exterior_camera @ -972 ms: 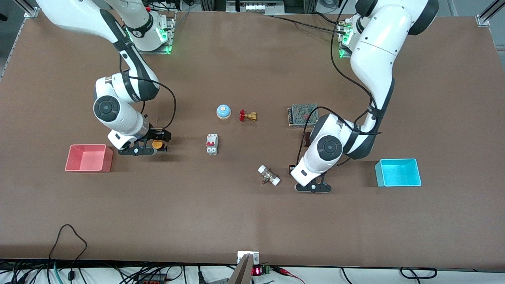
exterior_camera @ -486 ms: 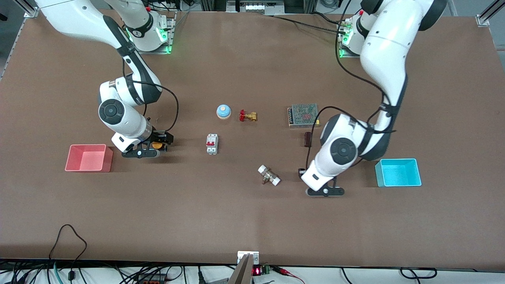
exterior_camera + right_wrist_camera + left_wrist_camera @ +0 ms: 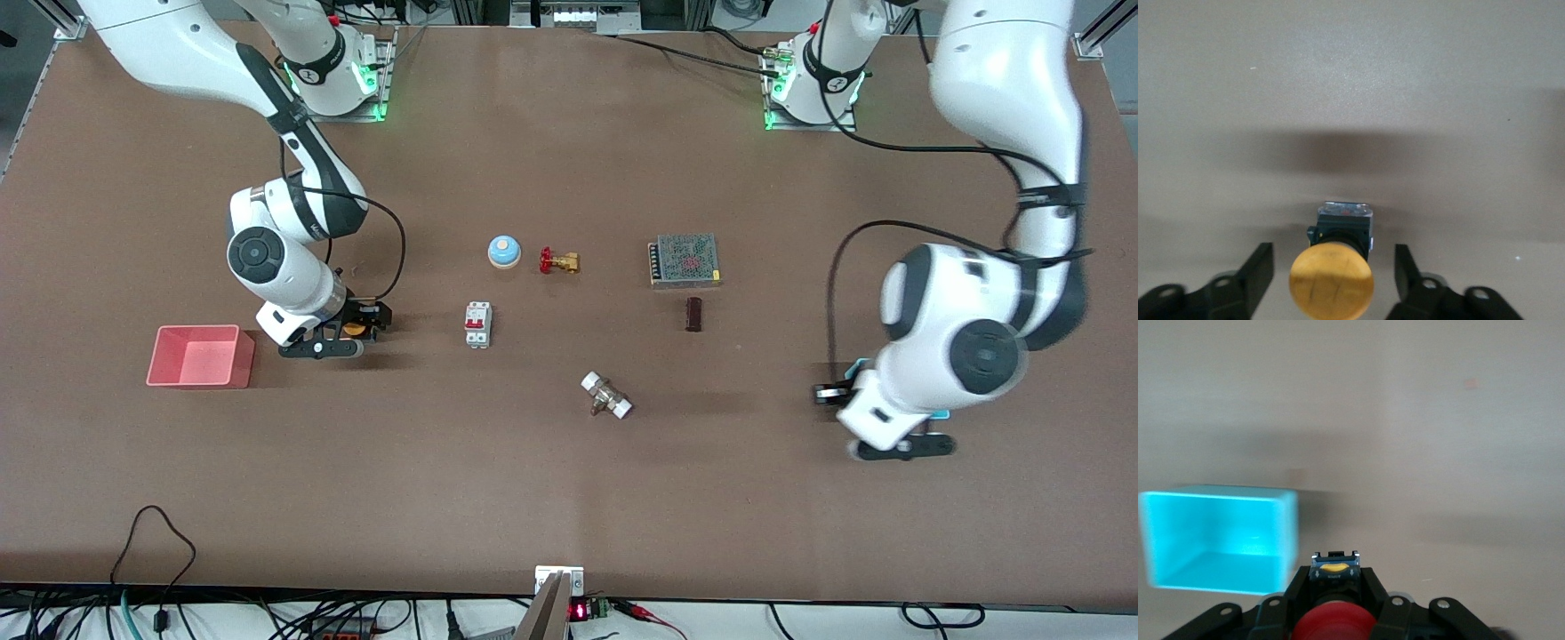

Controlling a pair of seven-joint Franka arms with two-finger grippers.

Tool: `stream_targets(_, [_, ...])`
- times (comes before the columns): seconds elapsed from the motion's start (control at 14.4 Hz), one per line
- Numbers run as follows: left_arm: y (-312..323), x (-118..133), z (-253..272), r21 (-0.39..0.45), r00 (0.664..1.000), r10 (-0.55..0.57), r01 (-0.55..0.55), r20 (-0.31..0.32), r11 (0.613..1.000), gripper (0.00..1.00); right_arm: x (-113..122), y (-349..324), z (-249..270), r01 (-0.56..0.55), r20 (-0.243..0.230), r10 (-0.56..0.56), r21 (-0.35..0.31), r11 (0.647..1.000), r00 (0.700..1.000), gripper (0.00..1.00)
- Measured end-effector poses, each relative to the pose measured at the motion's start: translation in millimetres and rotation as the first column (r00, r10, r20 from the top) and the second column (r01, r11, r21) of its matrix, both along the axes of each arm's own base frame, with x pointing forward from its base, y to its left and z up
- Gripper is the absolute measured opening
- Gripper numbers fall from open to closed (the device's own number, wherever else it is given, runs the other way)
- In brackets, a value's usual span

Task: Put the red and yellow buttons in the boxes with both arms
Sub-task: 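Carry the yellow button into the pink box while the left gripper carries red to cyan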

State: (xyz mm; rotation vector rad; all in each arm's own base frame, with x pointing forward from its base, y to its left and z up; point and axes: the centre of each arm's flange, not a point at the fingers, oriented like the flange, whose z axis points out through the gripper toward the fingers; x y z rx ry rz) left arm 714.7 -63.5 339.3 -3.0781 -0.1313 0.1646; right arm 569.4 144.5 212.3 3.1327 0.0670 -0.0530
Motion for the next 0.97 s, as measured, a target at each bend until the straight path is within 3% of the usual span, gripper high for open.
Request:
stream_targets(0.07, [28, -2, -4, 0.000, 1.000, -0.002, 0.002, -0.029, 1.000, 0.37, 0, 0, 0, -0.003, 0.001, 0.003, -0.002, 1.000, 1.000, 0.79])
stream_targets(0.14, [51, -5, -11, -0.003, 0.998, 0.001, -0.001, -0.059, 1.000, 0.37, 0, 0, 0, -0.005, 0.001, 0.005, -0.004, 1.000, 1.000, 0.73])
stream_targets(0.35, [81, -18, -46, -0.007, 0.994, 0.018, -0.019, -0.112, 1.000, 0.37, 0, -1, -1, -0.005, 0.001, 0.005, -0.005, 1.000, 1.000, 0.43])
stream_targets(0.76, [105, -32, -107, -0.021, 0.998, -0.027, 0.026, -0.059, 0.999, 0.37, 2, -2, 2, -0.003, 0.008, 0.003, -0.004, 1.000, 1.000, 0.41])
stream_targets(0.97, [118, -34, -114, -0.024, 0.999, -0.031, 0.030, -0.042, 0.999, 0.37, 21, -24, 37, 0.012, 0.043, -0.010, -0.024, 1.000, 0.999, 0.41])
